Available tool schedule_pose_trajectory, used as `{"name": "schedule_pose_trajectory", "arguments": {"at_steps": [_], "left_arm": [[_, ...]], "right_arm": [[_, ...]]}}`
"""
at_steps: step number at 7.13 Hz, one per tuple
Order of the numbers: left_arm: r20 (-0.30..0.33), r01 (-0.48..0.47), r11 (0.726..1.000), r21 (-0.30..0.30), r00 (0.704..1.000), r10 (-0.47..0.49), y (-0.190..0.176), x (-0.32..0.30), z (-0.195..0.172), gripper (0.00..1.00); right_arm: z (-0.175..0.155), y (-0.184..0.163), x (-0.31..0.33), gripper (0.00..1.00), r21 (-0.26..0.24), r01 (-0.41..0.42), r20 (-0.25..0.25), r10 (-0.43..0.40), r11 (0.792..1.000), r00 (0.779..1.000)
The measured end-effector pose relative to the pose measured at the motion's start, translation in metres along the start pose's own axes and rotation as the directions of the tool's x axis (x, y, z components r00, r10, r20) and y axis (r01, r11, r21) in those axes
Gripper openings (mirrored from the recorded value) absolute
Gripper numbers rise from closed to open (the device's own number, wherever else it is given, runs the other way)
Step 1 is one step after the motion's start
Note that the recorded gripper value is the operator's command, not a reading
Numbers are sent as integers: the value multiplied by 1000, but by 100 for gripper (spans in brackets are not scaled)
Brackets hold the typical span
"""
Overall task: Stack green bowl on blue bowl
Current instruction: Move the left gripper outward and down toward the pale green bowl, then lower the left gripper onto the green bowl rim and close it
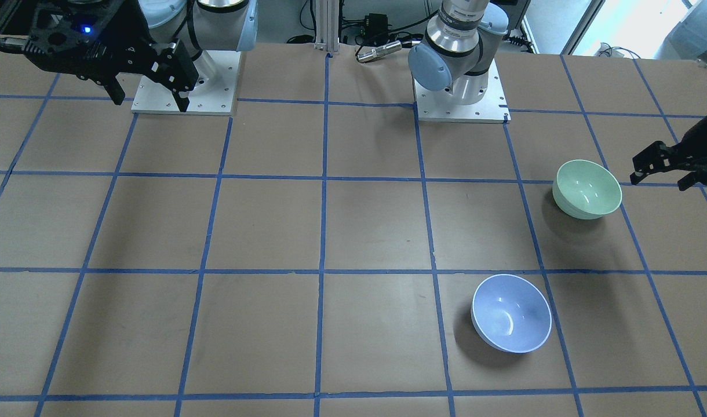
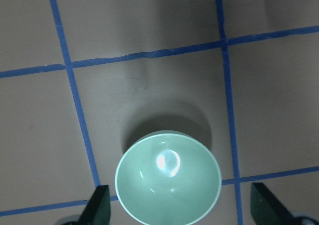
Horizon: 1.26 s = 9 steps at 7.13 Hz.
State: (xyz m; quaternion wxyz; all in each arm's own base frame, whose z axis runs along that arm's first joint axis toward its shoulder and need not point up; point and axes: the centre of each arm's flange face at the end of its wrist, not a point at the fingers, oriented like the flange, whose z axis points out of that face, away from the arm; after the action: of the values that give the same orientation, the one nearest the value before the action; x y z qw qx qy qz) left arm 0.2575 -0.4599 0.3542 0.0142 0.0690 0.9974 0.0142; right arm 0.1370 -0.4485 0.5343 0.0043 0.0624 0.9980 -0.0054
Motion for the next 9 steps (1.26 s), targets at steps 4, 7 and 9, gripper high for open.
{"name": "schedule_pose_trajectory", "arguments": {"at_steps": [4,7,9], "left_arm": [[-66,-18,999,45,998,21,38,-43,73,100],[-128,-28,998,59,991,35,61,-44,118,100],[-113,-24,998,63,993,31,72,-36,137,100]], "right_arm": [[0,0,0,100,-1,0,0,0,1000,1000],[0,0,0,100,-1,0,0,0,1000,1000],[0,0,0,100,-1,0,0,0,1000,1000]]}}
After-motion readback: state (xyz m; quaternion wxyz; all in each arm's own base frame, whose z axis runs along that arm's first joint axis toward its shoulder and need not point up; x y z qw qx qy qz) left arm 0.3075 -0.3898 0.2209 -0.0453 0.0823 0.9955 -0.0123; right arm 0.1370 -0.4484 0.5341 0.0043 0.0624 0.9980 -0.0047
